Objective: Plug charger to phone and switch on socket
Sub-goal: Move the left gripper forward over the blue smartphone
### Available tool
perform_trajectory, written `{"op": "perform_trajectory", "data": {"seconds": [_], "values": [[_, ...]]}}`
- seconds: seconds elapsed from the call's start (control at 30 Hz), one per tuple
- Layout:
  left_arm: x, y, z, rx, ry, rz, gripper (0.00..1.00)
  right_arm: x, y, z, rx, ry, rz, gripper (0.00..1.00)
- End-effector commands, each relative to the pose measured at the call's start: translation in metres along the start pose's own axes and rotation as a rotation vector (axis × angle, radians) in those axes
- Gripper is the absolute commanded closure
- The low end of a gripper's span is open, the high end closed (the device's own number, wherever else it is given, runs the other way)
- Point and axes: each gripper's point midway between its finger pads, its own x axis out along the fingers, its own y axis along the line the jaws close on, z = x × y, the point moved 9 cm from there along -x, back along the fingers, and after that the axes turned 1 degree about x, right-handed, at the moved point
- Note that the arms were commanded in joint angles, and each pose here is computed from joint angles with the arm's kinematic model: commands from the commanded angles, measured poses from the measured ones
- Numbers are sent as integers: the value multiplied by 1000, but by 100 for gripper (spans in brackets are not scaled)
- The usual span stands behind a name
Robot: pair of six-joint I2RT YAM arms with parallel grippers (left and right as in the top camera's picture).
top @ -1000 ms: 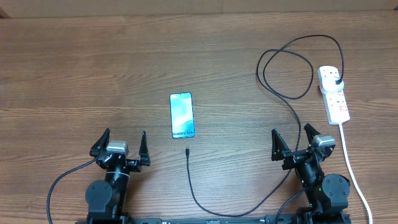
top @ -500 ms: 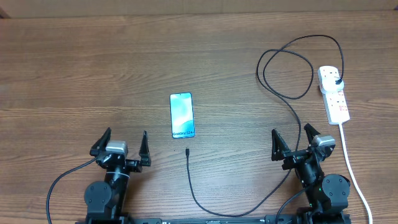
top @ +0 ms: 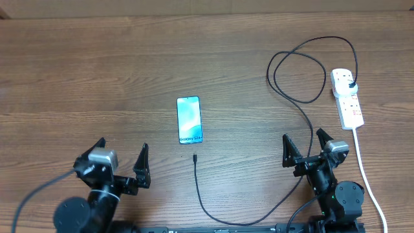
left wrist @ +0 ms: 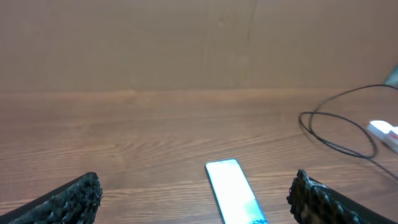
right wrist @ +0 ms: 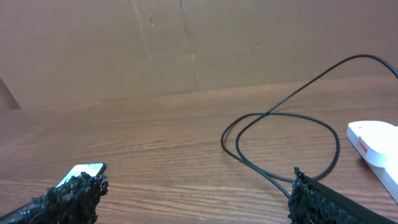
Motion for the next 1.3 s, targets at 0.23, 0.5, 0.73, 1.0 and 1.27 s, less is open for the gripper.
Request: {"op": "perform_trajectory", "data": {"seconds": [0.23, 0.5, 0.73, 1.0, 1.27], "values": [[26, -10, 87, -141, 371, -86, 0, 0, 0, 0, 4, -10, 2, 0], [81, -5, 140, -227, 743, -57, 0, 0, 0, 0, 4, -10, 2, 0], [153, -3, 114, -332, 1029, -28, 0, 0, 0, 0, 4, -10, 2, 0], [212, -1, 66, -367, 1236, 11, 96, 0, 0, 0, 4, -10, 2, 0], [258, -26, 30, -268, 1265, 135, 96, 0, 0, 0, 4, -10, 2, 0]]}}
